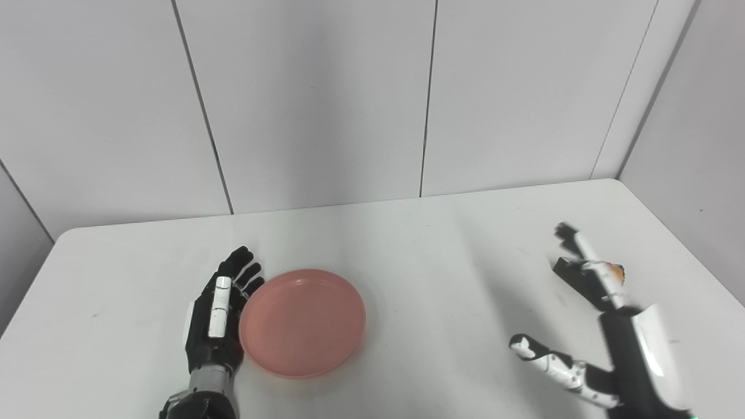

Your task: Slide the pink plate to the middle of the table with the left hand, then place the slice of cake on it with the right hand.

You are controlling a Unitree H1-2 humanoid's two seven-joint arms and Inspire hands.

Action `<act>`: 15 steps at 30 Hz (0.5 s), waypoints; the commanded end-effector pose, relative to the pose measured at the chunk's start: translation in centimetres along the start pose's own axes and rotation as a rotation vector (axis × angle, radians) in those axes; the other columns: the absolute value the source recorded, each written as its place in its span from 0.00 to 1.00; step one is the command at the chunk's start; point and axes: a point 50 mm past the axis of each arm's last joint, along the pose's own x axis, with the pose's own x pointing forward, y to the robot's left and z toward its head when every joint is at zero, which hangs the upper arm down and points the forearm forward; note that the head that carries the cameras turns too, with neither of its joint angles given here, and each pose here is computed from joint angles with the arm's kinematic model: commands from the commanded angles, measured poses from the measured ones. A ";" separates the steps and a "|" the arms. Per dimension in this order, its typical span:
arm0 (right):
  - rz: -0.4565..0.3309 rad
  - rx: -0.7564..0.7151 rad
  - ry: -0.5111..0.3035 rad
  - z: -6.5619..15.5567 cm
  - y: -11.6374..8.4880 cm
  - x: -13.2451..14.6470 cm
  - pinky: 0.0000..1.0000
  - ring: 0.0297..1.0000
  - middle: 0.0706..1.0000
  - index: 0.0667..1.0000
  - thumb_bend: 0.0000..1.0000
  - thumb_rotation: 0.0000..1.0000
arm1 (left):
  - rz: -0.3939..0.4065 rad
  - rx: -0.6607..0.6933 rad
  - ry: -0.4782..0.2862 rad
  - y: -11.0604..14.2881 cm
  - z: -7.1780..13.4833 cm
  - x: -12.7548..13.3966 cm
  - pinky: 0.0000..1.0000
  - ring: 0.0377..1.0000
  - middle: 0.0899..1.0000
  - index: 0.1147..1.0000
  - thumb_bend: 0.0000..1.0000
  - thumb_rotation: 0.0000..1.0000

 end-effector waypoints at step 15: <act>0.038 -0.549 0.105 -6.7 -8.8 6.0 0.68 0.80 0.85 0.86 0.93 0.70 | 0.039 -0.023 0.122 1.2 -2.7 -1.5 0.81 0.83 0.83 0.70 0.75 0.73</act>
